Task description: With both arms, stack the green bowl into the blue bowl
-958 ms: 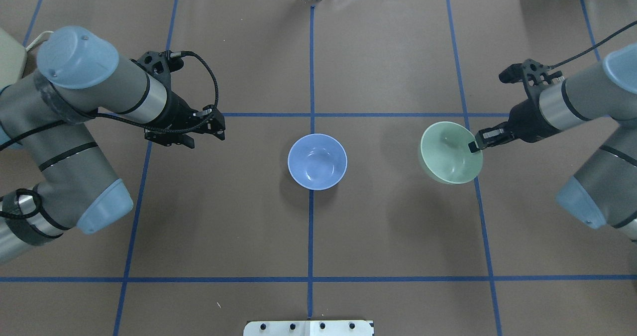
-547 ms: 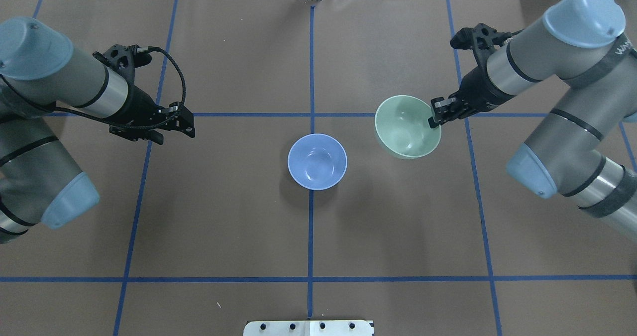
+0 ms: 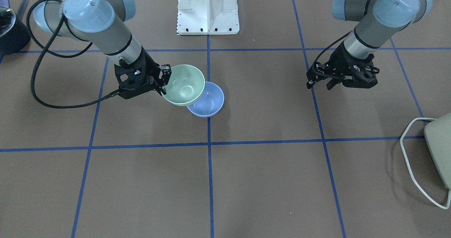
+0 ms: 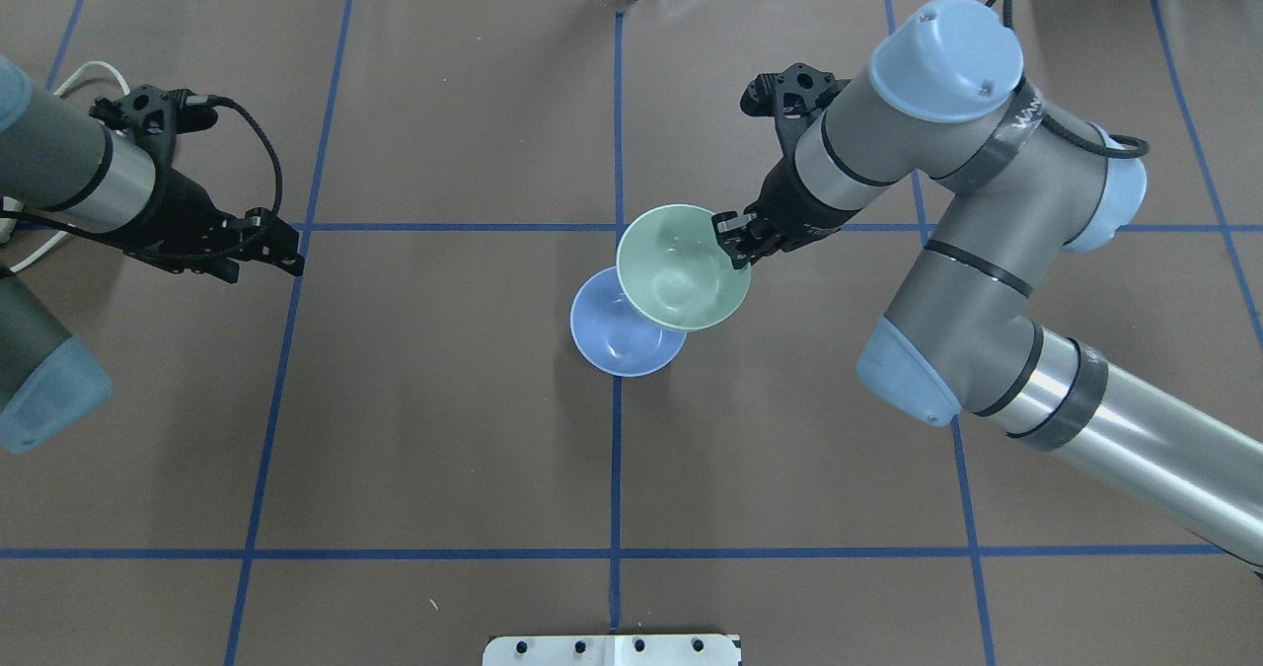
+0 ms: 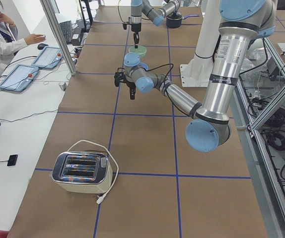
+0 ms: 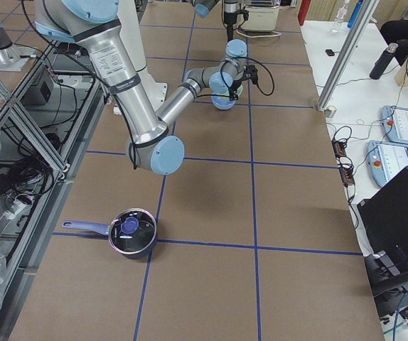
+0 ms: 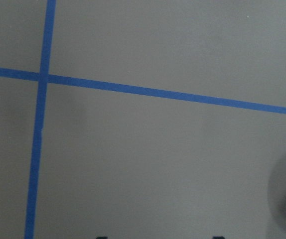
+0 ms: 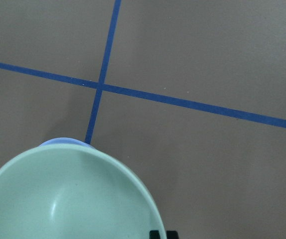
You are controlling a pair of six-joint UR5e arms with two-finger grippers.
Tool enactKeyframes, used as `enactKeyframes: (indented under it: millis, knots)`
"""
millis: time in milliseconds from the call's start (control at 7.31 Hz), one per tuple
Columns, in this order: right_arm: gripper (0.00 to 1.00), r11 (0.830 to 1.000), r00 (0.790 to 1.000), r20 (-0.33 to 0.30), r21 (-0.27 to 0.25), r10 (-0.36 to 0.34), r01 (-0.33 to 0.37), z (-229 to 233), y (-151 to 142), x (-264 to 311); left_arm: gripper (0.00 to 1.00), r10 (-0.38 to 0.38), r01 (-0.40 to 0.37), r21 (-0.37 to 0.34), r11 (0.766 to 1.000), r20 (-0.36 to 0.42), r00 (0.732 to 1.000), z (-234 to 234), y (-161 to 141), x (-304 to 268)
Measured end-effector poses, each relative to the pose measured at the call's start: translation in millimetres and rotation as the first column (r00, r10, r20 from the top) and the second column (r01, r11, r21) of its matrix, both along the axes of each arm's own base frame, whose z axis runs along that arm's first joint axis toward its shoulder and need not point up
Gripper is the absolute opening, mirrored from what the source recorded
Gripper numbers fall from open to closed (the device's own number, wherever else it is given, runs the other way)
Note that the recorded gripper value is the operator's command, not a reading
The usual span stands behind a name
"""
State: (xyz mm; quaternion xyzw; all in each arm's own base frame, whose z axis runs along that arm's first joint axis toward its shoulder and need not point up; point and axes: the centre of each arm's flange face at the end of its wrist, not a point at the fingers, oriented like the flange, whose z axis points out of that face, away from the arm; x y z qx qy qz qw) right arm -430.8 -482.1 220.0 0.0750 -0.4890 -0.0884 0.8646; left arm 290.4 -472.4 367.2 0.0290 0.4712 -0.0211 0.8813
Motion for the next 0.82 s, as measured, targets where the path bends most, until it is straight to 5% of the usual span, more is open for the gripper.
enactKeyframes:
  millis: [821]
  knots:
    - [0.03, 0.999, 0.998, -0.053, 0.021, 0.033, -0.032, -17.2, 11.6, -71.3, 0.79, 0.035, -0.037, 0.04, 0.999, 0.033, 0.999, 25.4, 8.8, -16.5]
